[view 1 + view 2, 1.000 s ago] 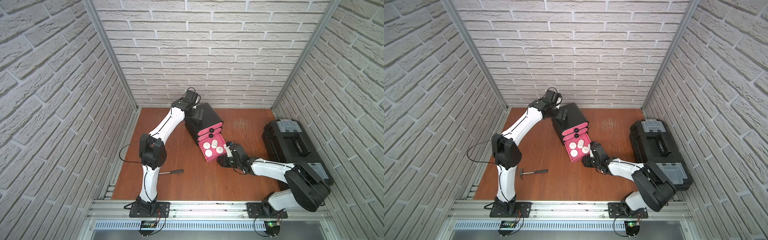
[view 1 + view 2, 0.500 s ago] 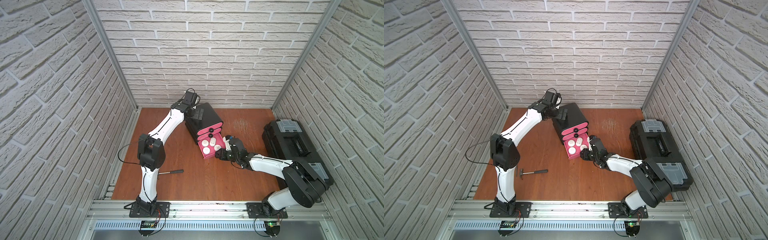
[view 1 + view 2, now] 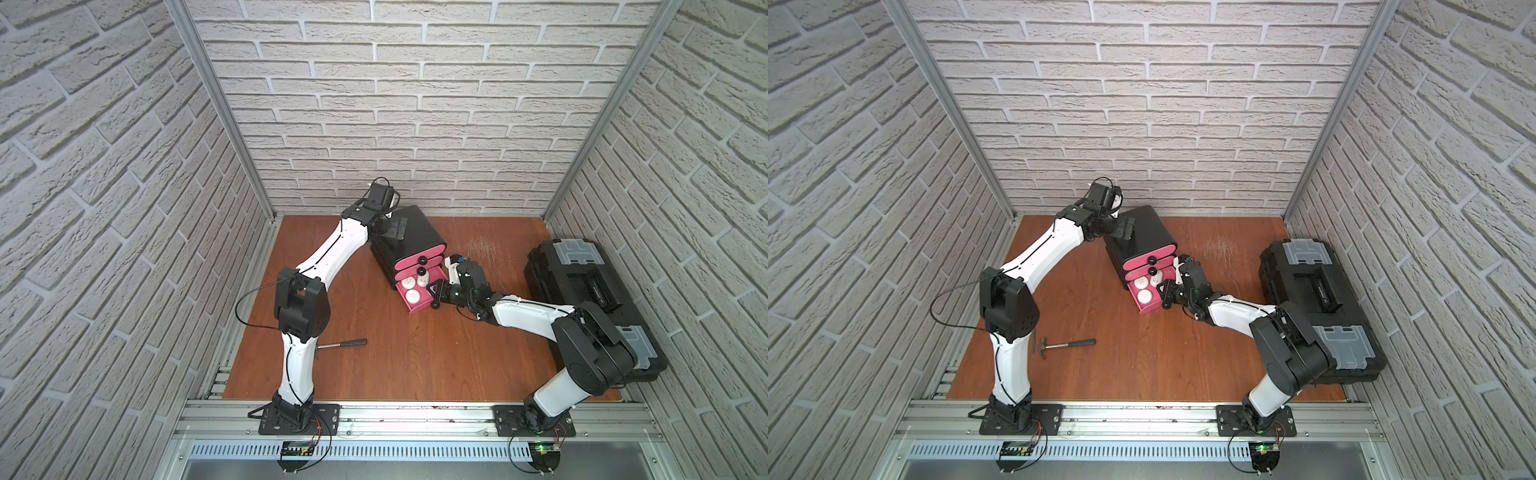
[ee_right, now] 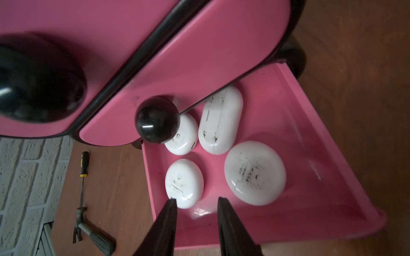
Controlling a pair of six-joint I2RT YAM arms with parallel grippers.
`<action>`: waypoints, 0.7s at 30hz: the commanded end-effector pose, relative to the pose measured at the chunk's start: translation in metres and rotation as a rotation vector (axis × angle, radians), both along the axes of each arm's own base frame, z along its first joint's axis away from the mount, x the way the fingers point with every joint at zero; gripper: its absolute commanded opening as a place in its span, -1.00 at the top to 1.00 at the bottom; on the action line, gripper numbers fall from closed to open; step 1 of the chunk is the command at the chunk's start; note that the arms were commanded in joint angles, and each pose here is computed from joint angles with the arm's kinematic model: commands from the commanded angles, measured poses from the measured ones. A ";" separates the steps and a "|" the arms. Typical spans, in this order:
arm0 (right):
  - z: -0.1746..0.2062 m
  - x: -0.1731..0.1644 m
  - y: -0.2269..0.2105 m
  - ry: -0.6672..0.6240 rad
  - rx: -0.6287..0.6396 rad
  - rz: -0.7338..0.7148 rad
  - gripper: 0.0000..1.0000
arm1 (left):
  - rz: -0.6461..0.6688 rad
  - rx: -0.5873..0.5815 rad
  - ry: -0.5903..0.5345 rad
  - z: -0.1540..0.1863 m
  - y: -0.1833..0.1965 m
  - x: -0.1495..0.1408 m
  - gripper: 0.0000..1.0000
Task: Put the bluetooth earphones in the drawer according to color
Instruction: Close the drawer of the storage box.
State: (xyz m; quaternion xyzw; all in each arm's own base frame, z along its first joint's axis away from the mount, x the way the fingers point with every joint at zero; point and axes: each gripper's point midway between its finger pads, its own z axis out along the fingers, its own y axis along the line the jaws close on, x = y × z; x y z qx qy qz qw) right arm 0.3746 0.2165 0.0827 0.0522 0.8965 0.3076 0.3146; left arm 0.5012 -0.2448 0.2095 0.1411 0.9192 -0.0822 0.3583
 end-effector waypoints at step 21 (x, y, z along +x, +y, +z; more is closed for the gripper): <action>-0.021 -0.041 -0.050 0.091 -0.032 -0.095 0.57 | -0.026 0.056 0.166 -0.057 0.006 -0.018 -0.95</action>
